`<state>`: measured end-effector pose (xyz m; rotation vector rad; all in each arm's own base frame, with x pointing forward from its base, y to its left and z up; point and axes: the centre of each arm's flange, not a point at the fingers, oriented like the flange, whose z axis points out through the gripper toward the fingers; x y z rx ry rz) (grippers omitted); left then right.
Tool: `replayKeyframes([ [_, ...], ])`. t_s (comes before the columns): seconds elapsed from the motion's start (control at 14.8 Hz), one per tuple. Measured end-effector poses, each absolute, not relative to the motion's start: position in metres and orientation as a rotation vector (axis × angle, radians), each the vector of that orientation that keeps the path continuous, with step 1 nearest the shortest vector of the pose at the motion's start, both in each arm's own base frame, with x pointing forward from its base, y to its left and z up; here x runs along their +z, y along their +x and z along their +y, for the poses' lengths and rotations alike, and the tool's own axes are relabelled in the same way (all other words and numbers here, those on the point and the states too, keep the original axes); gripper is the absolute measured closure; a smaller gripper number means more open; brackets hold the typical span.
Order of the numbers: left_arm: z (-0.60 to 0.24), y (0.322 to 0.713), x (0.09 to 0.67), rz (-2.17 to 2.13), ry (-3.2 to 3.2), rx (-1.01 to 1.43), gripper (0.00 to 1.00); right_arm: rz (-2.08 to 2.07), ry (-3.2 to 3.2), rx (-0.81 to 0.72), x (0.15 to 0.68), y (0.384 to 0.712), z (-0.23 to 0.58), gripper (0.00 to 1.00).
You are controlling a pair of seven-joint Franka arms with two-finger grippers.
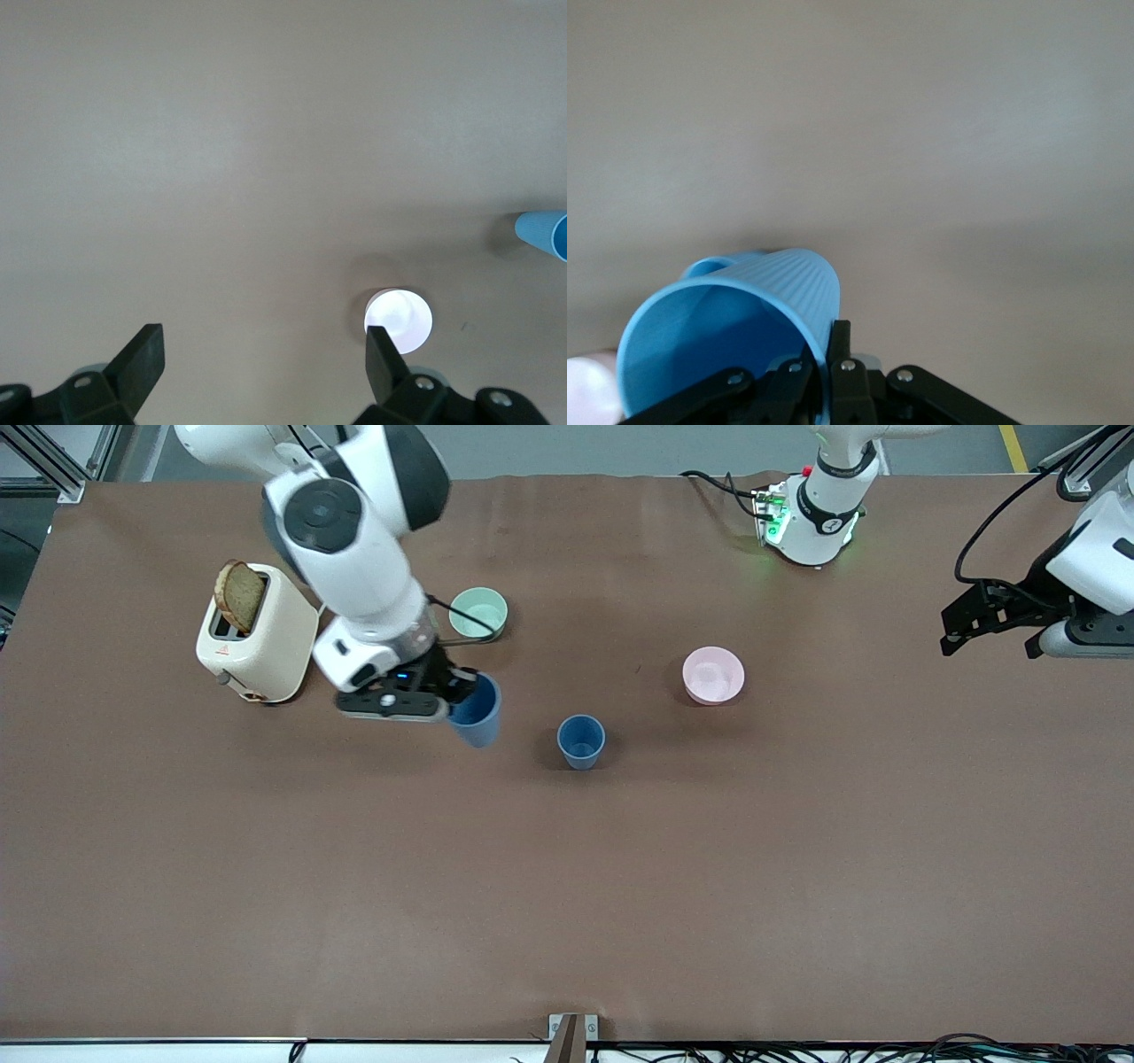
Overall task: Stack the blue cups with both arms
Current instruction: 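Lower the held blue cup into the standing cup with the right gripper, then open the right gripper and draw it back from the stacked cups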
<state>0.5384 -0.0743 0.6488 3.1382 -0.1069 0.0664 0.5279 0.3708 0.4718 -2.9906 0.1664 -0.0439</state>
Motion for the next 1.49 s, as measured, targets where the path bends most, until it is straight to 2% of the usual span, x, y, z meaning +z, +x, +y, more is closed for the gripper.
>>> replayKeyframes([
  [0.61,-0.088,0.534,0.649,-0.144,3.138,0.058,0.00,0.159,-2.935,0.009,0.378,0.514,0.444,0.95],
  [1.49,-0.085,0.532,0.646,-0.136,3.142,0.022,0.00,0.148,-2.929,-0.016,0.349,0.515,0.463,0.90],
])
